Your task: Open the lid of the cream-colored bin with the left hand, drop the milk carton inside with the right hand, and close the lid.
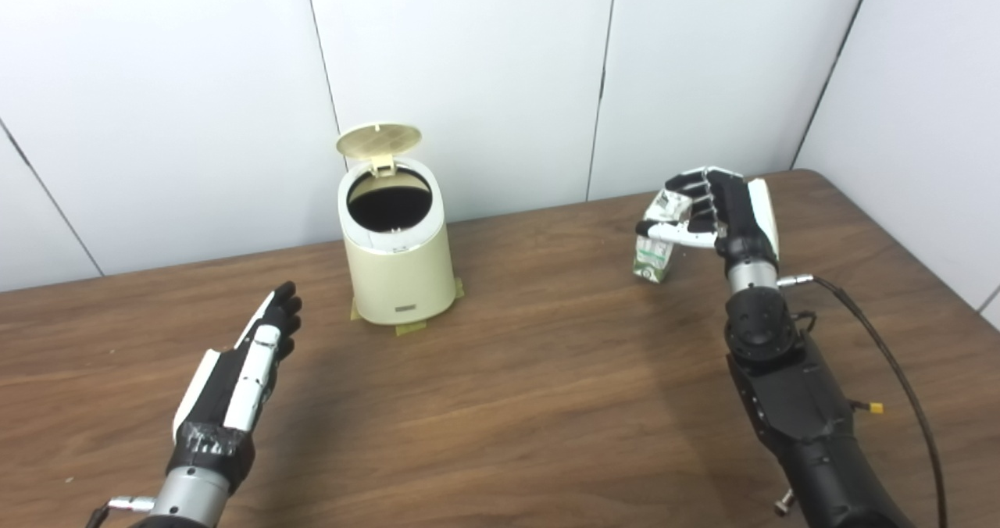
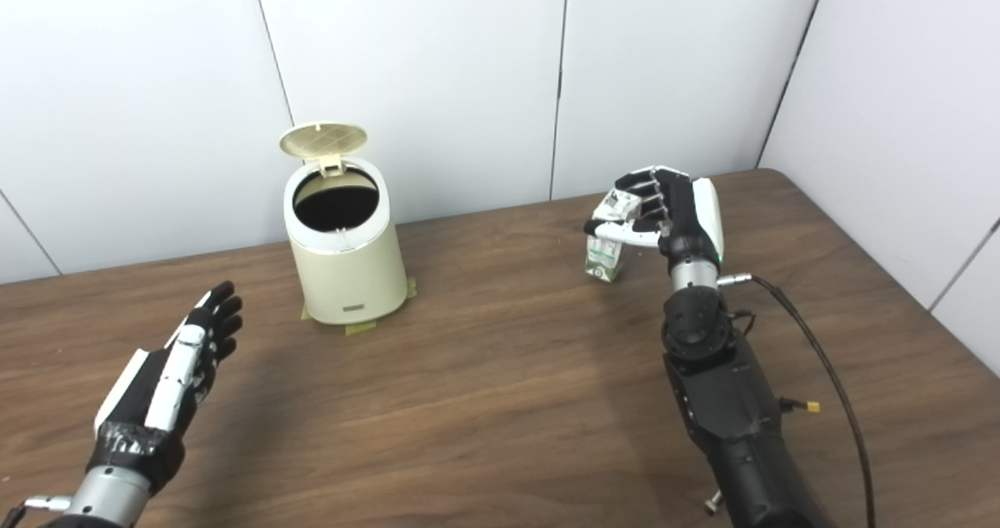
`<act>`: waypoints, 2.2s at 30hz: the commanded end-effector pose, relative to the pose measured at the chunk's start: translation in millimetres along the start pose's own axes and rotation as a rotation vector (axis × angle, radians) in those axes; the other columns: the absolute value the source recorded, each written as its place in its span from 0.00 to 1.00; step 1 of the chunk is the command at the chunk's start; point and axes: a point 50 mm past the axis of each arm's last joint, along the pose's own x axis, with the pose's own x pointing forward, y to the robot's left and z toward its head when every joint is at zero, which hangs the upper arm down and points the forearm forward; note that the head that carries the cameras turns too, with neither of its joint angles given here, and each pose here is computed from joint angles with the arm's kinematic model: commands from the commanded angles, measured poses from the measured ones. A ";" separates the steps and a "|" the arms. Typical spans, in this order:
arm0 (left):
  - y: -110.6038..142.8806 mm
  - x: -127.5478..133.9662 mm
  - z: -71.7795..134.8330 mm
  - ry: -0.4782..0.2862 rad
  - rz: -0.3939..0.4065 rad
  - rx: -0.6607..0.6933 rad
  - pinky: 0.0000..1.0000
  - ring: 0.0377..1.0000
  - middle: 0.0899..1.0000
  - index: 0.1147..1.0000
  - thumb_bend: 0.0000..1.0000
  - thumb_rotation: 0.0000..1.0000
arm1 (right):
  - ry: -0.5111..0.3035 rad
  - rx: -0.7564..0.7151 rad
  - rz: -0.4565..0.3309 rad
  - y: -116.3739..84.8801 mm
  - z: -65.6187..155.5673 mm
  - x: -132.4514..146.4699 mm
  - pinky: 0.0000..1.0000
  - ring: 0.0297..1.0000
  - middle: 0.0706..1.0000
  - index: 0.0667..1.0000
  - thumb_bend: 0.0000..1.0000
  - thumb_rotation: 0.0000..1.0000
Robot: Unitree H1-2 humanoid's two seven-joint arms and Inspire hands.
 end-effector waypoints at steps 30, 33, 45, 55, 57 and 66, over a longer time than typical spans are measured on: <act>-29.3 13.7 0.5 -0.030 0.041 -0.016 1.00 0.99 0.97 1.00 0.46 1.00 | -0.495 0.198 0.228 85.2 242.6 -9.3 0.35 0.36 0.46 0.48 0.52 0.00; -32.7 14.4 -0.5 -0.028 0.040 -0.019 1.00 0.99 0.97 1.00 0.47 1.00 | -0.530 0.194 0.243 96.8 245.9 -10.2 0.35 0.37 0.46 0.46 0.52 0.00; -45.4 19.1 -3.8 -0.041 0.054 -0.080 1.00 1.00 0.98 1.00 0.47 1.00 | -0.663 0.084 0.298 130.6 237.4 -0.1 0.34 0.39 0.47 0.46 0.50 0.00; -54.1 19.1 -4.6 -0.042 0.065 -0.104 1.00 1.00 0.98 1.00 0.44 1.00 | -0.782 -0.018 0.284 150.2 232.5 10.1 0.35 0.39 0.47 0.46 0.50 0.00; -57.6 20.0 -5.5 -0.058 0.067 -0.129 1.00 0.99 0.98 1.00 0.42 0.98 | -0.810 -0.018 0.274 151.1 233.8 10.4 0.36 0.38 0.47 0.46 0.50 0.00; -71.7 18.9 -8.6 -0.085 0.079 -0.150 0.97 0.95 0.93 0.95 0.45 0.93 | -0.870 -0.048 0.254 156.4 232.9 7.6 0.34 0.38 0.47 0.47 0.50 0.00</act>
